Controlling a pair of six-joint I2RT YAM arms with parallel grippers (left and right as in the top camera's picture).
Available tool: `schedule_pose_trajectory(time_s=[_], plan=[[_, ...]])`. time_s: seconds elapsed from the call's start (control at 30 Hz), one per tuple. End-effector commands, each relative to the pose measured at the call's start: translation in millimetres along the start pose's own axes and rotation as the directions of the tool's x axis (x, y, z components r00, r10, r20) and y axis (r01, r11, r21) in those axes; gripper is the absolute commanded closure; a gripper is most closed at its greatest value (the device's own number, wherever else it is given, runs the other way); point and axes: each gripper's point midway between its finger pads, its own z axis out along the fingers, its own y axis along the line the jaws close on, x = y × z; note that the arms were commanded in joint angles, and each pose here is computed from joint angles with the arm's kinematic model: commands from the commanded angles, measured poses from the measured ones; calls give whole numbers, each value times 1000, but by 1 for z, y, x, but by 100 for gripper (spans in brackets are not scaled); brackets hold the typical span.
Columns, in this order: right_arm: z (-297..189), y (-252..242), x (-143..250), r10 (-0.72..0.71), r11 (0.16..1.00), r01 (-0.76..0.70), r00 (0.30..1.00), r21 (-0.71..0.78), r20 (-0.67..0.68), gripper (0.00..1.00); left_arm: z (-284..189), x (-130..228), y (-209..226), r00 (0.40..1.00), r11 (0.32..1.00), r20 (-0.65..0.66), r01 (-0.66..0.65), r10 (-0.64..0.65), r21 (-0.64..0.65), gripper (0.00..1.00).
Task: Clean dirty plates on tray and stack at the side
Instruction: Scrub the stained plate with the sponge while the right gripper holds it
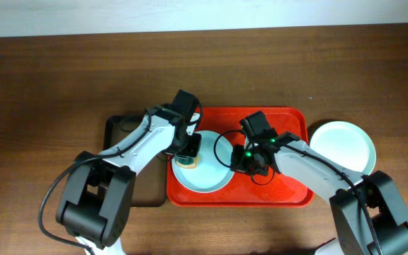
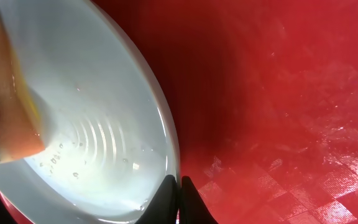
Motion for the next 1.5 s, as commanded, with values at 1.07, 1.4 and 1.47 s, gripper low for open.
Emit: schedule_pose_trajectory(time_s=[1.07,1.4,1.47], plan=[[6,-8,1,4,999,-4,1000,41,2,96,21,1,-9,998,988,-32,-41,46,149,100],[6,-7,1,-21,999,21,1000,35,0,96,-42,-15,-39,991,888,79,-135,112,439,100],[6,5,3,-114,993,113,993,-23,-13,96,-55,-22,-20,985,934,133,-150,112,324,100]])
